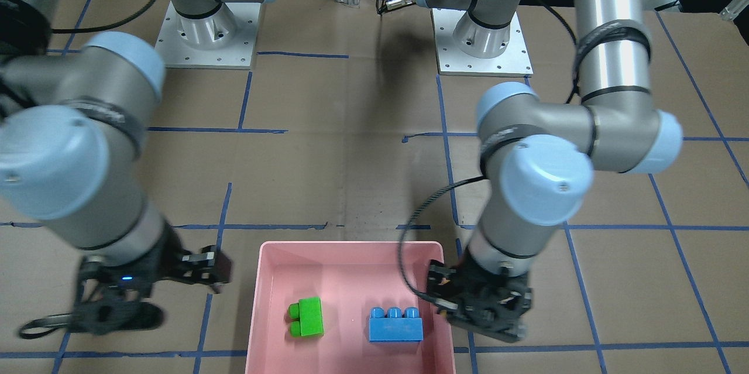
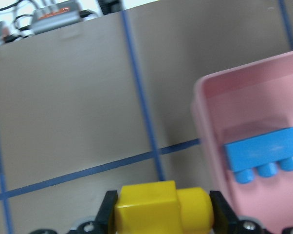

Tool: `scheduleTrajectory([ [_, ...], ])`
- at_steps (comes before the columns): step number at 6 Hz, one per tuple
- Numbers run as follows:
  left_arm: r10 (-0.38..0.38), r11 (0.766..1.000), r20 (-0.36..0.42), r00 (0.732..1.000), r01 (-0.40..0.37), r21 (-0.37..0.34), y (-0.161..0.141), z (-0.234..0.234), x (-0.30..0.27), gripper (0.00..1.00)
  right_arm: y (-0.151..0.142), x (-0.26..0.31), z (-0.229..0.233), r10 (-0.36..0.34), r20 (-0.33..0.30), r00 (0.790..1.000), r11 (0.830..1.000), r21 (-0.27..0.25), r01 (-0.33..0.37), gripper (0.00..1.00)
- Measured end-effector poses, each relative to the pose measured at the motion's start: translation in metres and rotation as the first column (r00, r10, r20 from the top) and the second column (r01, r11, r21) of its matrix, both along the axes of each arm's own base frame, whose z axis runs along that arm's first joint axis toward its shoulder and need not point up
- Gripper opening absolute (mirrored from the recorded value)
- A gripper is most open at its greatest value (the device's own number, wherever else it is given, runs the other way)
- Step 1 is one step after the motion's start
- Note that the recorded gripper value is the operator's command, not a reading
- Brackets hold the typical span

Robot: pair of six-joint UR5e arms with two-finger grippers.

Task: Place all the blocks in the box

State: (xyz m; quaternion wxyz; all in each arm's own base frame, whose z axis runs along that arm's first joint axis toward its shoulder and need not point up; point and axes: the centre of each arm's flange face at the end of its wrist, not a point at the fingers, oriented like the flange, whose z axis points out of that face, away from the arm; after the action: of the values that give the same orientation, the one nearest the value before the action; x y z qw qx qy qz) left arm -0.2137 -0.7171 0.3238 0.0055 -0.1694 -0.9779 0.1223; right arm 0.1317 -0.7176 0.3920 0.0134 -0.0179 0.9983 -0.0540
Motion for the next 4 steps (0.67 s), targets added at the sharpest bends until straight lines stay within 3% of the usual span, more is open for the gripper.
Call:
scheduleTrajectory([
  [1,-0.045,0.999,0.003,0.999,0.045,0.024,0.002,-0.028,-0.036,0.87,-0.009,-0.046,-0.009,0.005,-0.007,1.0,1.0,0.012,-0.005,1.0],
  [2,-0.069,0.997,0.007,0.998,0.069,0.045,0.002,-0.05,-0.052,0.99,-0.019,-0.08,-0.032,0.03,-0.011,1.0,0.999,0.036,-0.029,1.0],
  [4,-0.08,0.995,0.01,0.997,0.079,0.066,0.01,-0.047,-0.057,0.99,-0.036,-0.142,-0.1,0.163,0.004,0.987,0.98,0.112,-0.162,0.99],
])
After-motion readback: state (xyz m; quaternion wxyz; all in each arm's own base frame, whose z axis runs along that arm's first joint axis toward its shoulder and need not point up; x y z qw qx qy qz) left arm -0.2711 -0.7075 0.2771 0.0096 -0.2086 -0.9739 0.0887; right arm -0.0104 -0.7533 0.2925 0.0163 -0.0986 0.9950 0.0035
